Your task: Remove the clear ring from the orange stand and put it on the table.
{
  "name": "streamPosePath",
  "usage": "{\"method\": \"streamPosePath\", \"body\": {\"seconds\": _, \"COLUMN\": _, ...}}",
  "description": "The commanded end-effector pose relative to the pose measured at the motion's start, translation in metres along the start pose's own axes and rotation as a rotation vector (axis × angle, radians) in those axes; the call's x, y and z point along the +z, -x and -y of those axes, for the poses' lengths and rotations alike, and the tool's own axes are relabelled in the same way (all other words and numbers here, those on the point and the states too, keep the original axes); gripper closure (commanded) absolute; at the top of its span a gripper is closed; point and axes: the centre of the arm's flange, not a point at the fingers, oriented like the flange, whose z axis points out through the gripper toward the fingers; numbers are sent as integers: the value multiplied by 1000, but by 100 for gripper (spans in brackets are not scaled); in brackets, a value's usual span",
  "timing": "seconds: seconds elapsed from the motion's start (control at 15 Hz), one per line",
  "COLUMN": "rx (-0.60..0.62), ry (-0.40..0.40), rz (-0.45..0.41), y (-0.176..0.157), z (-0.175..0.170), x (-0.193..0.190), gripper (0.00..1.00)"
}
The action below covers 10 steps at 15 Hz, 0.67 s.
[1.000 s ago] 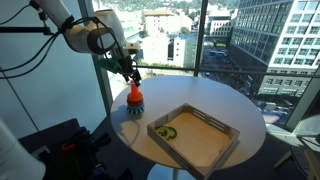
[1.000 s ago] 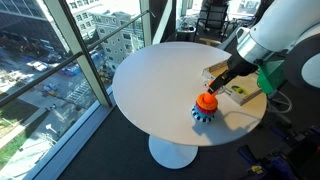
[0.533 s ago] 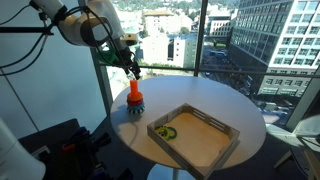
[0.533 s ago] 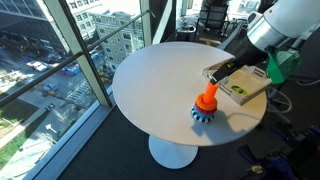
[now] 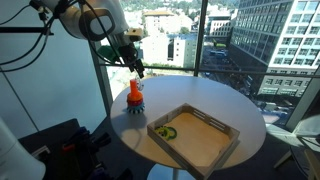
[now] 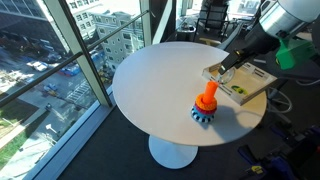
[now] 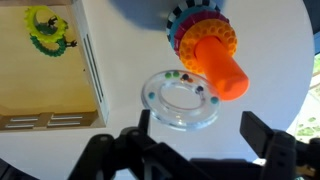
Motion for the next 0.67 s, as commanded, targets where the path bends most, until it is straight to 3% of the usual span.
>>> {"method": "streamPosePath", "body": {"seconds": 0.0, "rx": 45, "ry": 6, "rz": 19, "y": -7, "z": -29, "x": -5, "gripper": 33}}
{"method": "streamPosePath", "body": {"seconds": 0.6, "rx": 94, "ry": 3, "rz": 74, "y": -6, "z": -58, "x": 6, "gripper": 33}}
